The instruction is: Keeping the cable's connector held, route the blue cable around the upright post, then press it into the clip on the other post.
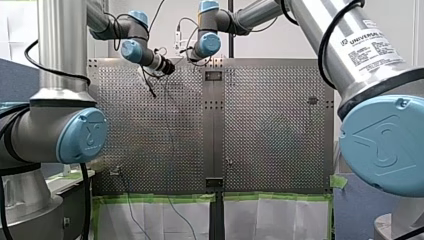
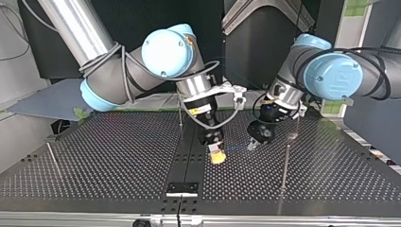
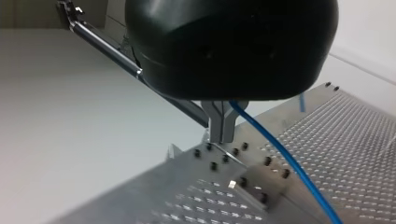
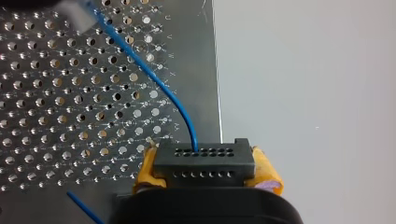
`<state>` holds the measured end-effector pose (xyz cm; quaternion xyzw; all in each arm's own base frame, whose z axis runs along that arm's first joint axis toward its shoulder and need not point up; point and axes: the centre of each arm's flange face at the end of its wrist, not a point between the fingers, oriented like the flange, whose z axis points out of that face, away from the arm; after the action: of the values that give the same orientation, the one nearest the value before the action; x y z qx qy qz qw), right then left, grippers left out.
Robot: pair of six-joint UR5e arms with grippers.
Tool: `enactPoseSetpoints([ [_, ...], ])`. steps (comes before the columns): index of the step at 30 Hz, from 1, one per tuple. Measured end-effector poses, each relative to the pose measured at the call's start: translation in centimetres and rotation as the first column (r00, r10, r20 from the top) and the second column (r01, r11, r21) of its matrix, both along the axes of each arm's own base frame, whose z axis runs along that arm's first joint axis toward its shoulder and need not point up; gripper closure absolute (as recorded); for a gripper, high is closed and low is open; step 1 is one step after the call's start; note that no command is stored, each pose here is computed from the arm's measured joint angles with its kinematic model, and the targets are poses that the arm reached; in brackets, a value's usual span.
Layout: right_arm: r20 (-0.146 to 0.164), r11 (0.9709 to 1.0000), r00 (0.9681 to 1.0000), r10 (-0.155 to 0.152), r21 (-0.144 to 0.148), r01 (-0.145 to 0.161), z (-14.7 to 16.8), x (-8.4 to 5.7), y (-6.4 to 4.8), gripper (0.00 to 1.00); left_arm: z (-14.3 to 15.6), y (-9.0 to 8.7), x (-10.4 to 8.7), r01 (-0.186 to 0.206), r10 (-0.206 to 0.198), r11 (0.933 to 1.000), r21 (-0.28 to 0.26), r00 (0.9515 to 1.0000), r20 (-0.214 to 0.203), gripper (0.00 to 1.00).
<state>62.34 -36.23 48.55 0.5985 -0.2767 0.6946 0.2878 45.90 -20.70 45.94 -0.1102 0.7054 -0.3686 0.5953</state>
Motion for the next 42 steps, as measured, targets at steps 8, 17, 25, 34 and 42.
enactPoseSetpoints([
  [8, 0.009, 0.9998, 0.9998, 0.02, 0.003, -0.02, 0.0, 0.2, 0.1, 1.0, 3.2, 2.1, -1.7, -0.103, 0.103, 0.9946, 0.008, 0.993, 0.058, 1.0],
  [17, 0.048, 0.9957, 0.9946, 0.092, -0.006, -0.092, 0.8, 0.9, 0.4, 1.0, 4.2, 4.8, -1.1, -0.216, 0.214, 0.9764, 0.011, 0.9715, 0.103, 1.0],
  [25, 0.069, 0.993, 0.9906, 0.118, -0.01, -0.118, 0.6, 2.5, -0.5, 1.0, 4.6, 6.8, 0.1, -0.263, 0.26, 0.9649, -0.002, 0.9546, 0.145, 1.0],
  [34, 0.074, 0.9929, 0.9901, 0.119, -0.018, -0.118, -0.8, 4.9, -2.2, 1.0, 3.1, 10.6, 2.9, -0.296, 0.29, 0.955, 0.016, 0.9444, 0.154, 1.0],
  [42, 0.069, 0.9957, 0.9935, 0.091, -0.023, -0.089, -1.3, 5.1, -3.2, 1.0, 0.7, 13.6, 5.6, -0.314, 0.307, 0.949, 0.03, 0.9407, 0.146, 1.0],
])
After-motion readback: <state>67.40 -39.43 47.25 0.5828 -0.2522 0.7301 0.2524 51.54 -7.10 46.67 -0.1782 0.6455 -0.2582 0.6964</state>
